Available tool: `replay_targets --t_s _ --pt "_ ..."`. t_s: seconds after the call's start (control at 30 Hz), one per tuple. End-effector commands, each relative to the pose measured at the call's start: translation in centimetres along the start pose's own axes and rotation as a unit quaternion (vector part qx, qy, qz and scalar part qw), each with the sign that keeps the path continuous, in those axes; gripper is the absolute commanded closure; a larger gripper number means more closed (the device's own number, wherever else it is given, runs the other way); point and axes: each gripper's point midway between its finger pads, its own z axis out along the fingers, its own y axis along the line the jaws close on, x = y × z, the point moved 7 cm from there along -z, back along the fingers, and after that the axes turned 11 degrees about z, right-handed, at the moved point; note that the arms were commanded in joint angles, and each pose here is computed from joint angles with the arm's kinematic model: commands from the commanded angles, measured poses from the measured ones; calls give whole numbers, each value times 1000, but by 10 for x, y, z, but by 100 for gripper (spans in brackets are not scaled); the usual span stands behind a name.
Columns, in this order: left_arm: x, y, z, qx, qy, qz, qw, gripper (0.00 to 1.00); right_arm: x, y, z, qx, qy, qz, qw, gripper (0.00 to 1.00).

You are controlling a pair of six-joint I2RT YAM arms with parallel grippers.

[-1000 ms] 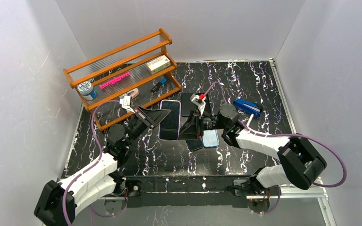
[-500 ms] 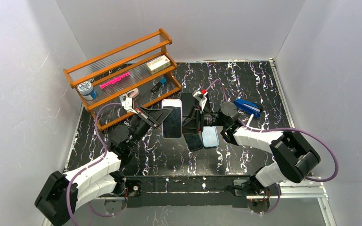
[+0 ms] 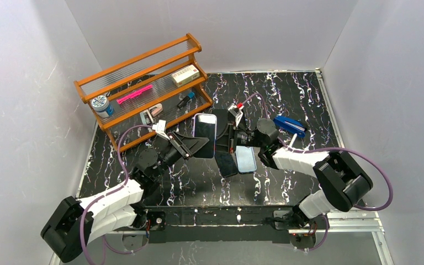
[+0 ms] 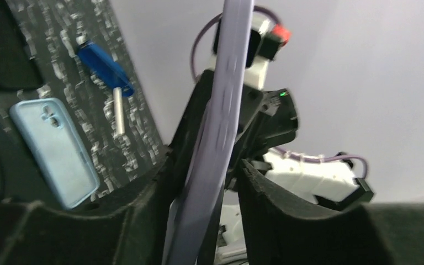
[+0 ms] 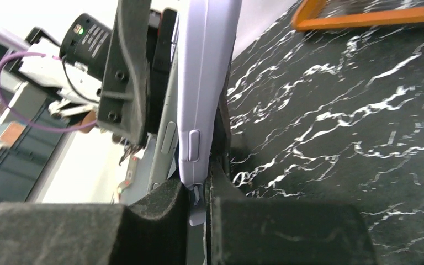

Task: Take the phone out of the phone case
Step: Remove the phone case from the phone.

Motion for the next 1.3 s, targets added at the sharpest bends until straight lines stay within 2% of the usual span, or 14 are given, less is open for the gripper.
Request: replay_targets --t_s 0.0,0.13,0.23,0.33,0.43,0.6,0.7,0.9,1.27 --pt "6 17 -9 -42 50 14 998 51 -30 13 1 5 -80 -58 995 99" --pt "-4 25 -8 -76 52 31 995 37 -24 7 -1 29 -68 -35 997 99" --pt "-13 25 -7 -114 63 71 989 28 -20 -2 -4 63 -65 -8 996 99" --pt "-27 22 -8 -169 83 155 970 23 -14 -14 -7 110 -65 28 991 99" --pt "-38 27 -10 -227 112 229 940 20 -9 -24 -9 148 -57 62 985 99" --pt "-36 29 -6 -254 181 295 903 20 -6 -40 -9 198 -51 107 973 99" --pt "-24 22 0 -277 216 364 863 20 -5 -46 -7 216 -43 132 967 99" --pt "-6 16 6 -296 238 434 817 20 -7 -49 -6 245 -48 153 956 99" --pt "31 13 22 -333 258 544 725 29 -6 -46 -3 254 -43 169 951 99"
